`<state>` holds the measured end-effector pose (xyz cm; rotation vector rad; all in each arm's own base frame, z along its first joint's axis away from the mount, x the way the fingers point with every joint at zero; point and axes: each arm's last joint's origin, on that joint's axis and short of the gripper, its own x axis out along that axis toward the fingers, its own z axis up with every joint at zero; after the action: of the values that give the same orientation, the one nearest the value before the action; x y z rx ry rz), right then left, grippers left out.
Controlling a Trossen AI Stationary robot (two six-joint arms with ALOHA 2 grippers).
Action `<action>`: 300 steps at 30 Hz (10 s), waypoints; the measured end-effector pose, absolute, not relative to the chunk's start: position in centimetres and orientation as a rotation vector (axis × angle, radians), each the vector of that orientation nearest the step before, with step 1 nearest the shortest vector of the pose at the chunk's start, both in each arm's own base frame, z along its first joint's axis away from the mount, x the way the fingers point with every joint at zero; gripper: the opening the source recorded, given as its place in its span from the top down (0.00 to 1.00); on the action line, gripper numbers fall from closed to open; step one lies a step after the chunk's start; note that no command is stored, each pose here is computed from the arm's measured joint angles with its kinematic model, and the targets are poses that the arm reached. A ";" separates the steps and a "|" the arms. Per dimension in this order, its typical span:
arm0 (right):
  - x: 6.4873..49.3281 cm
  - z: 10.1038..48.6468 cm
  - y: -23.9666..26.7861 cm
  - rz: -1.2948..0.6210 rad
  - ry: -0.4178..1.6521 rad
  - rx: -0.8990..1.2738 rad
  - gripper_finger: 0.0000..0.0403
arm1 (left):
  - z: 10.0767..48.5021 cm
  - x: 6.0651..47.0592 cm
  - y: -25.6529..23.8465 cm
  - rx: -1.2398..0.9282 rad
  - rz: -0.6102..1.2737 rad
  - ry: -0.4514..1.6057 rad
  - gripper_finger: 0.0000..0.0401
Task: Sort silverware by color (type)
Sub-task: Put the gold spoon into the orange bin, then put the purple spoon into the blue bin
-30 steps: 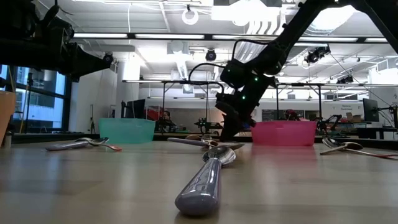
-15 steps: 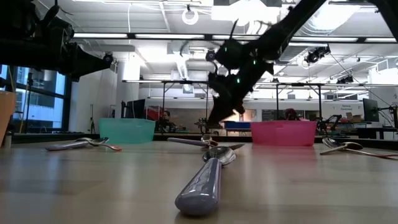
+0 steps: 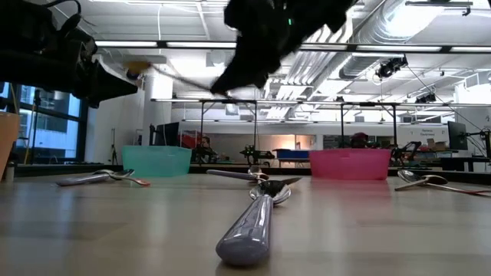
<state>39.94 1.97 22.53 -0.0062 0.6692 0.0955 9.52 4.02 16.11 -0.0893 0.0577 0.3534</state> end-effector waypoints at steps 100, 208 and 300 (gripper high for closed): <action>36.1 19.5 -3.3 -0.127 0.170 -0.138 0.99 | 30.7 15.3 -3.8 -0.120 -0.044 0.295 1.00; 32.9 13.9 -2.7 -0.150 0.533 0.069 0.88 | 21.0 23.8 -9.6 -0.291 -0.075 0.746 1.00; 25.8 17.1 -1.2 -0.246 0.518 -0.136 1.00 | 24.3 22.8 6.5 -0.123 0.378 0.840 0.86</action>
<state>25.78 -1.23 17.12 -0.1363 0.5176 -0.2460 22.77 6.52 24.30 -0.1233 0.8400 0.3781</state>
